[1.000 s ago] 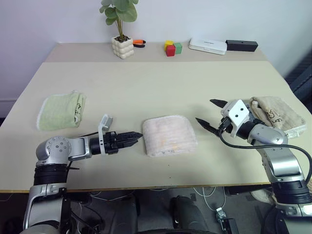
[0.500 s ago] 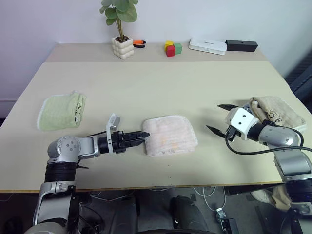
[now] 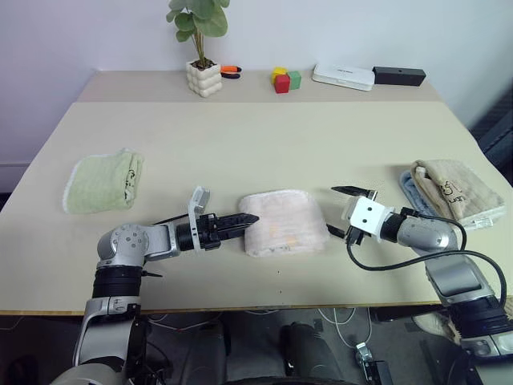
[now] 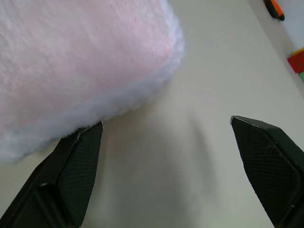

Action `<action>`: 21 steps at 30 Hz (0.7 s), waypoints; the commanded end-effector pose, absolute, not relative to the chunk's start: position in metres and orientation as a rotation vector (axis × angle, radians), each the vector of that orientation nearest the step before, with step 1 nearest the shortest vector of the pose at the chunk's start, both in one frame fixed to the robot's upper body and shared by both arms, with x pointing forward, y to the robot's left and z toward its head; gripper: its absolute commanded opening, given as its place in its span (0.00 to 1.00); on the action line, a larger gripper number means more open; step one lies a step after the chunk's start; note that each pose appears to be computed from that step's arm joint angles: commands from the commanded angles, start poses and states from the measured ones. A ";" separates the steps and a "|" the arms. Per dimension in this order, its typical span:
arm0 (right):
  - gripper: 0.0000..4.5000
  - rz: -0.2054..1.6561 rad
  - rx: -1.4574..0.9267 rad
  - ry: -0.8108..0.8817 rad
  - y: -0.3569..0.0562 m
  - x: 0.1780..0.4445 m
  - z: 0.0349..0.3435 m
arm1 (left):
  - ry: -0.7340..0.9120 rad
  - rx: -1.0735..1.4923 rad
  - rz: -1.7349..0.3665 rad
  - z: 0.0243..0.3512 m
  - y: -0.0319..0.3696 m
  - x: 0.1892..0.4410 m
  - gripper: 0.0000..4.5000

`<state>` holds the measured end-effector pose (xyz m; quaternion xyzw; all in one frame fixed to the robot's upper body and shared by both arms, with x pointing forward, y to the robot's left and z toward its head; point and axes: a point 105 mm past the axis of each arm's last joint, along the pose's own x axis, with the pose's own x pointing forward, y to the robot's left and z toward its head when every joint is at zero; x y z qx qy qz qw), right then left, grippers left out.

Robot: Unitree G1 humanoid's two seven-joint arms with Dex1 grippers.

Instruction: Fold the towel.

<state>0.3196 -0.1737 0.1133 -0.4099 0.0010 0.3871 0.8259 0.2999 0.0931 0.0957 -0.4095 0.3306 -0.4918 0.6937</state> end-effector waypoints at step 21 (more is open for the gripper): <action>1.00 0.832 -0.863 -0.080 -0.158 0.317 0.127 | 0.750 -0.933 -1.114 0.096 0.081 0.304 0.02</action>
